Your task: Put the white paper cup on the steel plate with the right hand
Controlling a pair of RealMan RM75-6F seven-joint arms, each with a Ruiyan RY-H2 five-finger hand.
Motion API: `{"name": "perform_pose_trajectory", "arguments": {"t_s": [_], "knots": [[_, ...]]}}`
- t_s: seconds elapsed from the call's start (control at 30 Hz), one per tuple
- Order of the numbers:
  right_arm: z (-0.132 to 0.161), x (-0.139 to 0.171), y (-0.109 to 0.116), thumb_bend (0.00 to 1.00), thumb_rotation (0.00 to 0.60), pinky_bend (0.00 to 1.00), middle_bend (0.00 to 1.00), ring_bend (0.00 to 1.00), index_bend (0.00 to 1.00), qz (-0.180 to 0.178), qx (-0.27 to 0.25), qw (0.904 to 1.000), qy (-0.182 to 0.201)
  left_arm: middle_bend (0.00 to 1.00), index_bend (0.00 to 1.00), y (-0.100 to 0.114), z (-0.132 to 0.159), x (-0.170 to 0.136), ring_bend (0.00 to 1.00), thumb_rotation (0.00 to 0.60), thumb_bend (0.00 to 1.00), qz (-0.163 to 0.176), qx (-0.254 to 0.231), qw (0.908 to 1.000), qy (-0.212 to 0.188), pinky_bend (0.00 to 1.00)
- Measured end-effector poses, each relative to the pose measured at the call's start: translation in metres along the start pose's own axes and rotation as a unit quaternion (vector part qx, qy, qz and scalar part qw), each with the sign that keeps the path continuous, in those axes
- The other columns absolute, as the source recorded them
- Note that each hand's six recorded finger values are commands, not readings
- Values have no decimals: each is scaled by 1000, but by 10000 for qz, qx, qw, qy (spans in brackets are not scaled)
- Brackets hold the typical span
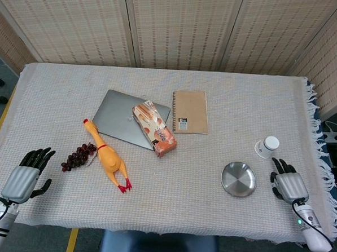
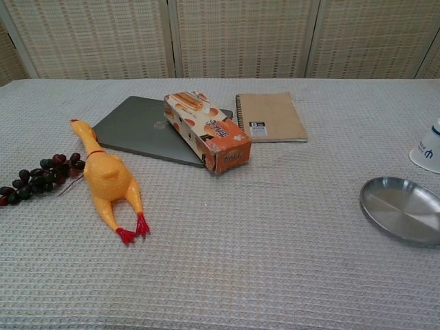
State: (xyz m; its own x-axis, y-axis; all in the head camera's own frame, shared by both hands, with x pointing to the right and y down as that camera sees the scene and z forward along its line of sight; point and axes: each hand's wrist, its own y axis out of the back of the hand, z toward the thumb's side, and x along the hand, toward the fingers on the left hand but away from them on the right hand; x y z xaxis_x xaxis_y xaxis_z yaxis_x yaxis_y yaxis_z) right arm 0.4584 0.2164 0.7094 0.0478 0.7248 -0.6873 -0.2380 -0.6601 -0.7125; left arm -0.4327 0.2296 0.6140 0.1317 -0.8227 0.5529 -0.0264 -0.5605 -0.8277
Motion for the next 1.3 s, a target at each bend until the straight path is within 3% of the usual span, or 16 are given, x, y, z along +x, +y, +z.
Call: {"name": "perform_pose_trajectory", "arguments": {"t_s": [0.33, 0.57, 0.7, 0.77, 0.87, 0.93, 1.13, 1.3], "knots": [[9, 9, 14, 262, 600, 185, 3, 0, 516, -246, -179, 9994, 144, 0, 0, 2, 1, -1, 0, 600, 411, 35, -34, 10000, -21, 85], [44, 16, 37, 262, 600, 190, 3, 0, 516, -423, -506, 9958, 642, 0, 0, 4, 1, -2, 0, 600, 410, 37, -76, 10000, -45, 85], [65, 7, 45, 262, 600, 197, 3, 0, 502, -439, -371, 9942, 910, 0, 0, 7, 0, -3, 0, 600, 409, 77, -105, 9999, -48, 86], [77, 0, 46, 261, 600, 208, 3, 0, 439, -400, -324, 9933, 1032, 0, 0, 7, -1, -4, 0, 600, 409, 80, -118, 9999, -33, 86], [89, -10, 43, 262, 600, 214, 5, 0, 104, -305, -214, 9930, 1124, 0, 0, 9, -4, -4, 0, 600, 409, 87, -133, 9999, -9, 86], [93, -14, 42, 262, 600, 212, 2, 0, 2, -258, -133, 9930, 1144, 0, 0, 9, -4, -4, 0, 600, 410, 101, -142, 9998, -6, 85], [89, -12, 55, 261, 600, 169, 0, 0, 0, -294, -270, 9932, 1098, 0, 0, 10, -4, -4, 0, 600, 410, 104, -161, 9998, -29, 86], [57, -16, 91, 262, 600, 159, 0, 0, 0, -769, -454, 9937, 673, 0, 0, 9, -2, -4, 0, 600, 410, 92, -158, 9998, -52, 86]]}}
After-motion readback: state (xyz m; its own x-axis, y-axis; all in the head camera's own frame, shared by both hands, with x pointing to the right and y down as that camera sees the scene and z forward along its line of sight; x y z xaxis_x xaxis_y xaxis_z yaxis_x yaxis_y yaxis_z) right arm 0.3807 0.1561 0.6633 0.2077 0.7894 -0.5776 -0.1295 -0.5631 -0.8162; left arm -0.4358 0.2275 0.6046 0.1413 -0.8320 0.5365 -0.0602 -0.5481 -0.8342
